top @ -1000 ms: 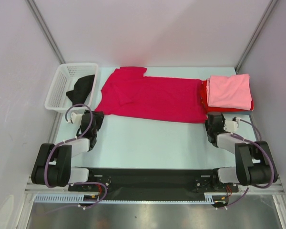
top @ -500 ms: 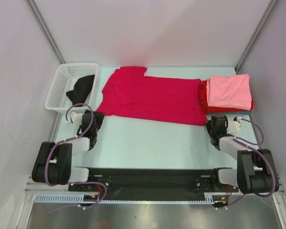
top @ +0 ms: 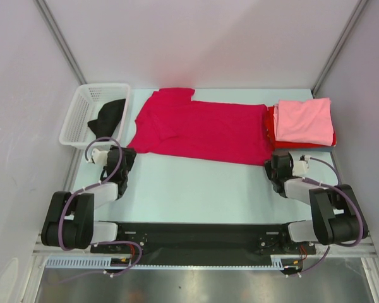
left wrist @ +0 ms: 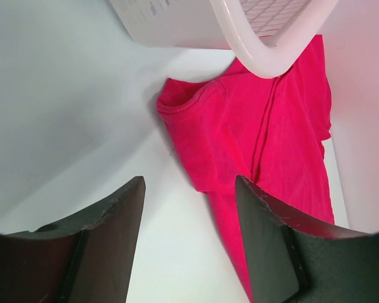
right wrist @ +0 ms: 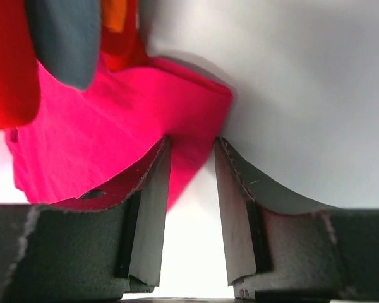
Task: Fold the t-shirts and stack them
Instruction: Fold the tshirt
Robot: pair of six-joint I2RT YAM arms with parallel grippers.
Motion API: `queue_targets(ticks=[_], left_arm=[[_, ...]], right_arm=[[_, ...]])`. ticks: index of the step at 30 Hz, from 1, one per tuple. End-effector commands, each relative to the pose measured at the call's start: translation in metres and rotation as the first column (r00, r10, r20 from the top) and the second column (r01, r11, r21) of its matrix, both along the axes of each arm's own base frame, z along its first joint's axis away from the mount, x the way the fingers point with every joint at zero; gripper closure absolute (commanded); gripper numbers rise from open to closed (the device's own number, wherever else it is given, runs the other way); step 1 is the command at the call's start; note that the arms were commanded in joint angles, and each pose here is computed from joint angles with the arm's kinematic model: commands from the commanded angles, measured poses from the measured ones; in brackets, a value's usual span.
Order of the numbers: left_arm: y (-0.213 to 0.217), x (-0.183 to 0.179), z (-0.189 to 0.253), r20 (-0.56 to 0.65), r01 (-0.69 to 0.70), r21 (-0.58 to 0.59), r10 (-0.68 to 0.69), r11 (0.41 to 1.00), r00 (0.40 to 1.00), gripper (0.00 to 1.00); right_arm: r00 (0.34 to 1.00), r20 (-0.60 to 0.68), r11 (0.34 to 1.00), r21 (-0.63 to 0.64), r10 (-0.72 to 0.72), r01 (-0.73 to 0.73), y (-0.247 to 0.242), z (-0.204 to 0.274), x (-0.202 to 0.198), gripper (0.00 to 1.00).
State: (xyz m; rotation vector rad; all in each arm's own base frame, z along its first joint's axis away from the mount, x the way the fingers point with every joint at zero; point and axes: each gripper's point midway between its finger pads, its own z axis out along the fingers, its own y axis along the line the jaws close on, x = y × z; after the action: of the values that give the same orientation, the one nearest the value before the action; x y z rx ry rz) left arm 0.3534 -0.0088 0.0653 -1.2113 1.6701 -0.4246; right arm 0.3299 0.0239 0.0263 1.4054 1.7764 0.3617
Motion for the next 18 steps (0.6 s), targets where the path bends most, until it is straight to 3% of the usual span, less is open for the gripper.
queue_targets(ticks=[1, 6, 11, 18], left_arm=[[0.007, 0.008, 0.020, 0.050, -0.015, 0.029, 0.013, 0.999, 0.999, 0.36], [0.010, 0.007, 0.020, 0.049, -0.021, 0.033, 0.019, 0.999, 0.999, 0.36], [0.009, 0.008, 0.013, 0.030, -0.015, 0.030, 0.015, 0.999, 0.999, 0.36], [0.005, 0.012, 0.002, 0.004, 0.008, 0.028, -0.008, 1.000, 1.000, 0.36]], right_arm=[[0.999, -0.048, 1.000, 0.010, -0.017, 0.017, 0.001, -0.017, -0.002, 0.61], [0.998, -0.051, 1.000, -0.009, -0.022, 0.022, 0.000, -0.016, 0.007, 0.66], [0.998, -0.067, 1.000, -0.017, -0.014, 0.013, 0.000, -0.015, 0.009, 1.00], [0.996, -0.086, 0.999, -0.048, -0.011, 0.007, -0.012, -0.003, -0.003, 1.00]])
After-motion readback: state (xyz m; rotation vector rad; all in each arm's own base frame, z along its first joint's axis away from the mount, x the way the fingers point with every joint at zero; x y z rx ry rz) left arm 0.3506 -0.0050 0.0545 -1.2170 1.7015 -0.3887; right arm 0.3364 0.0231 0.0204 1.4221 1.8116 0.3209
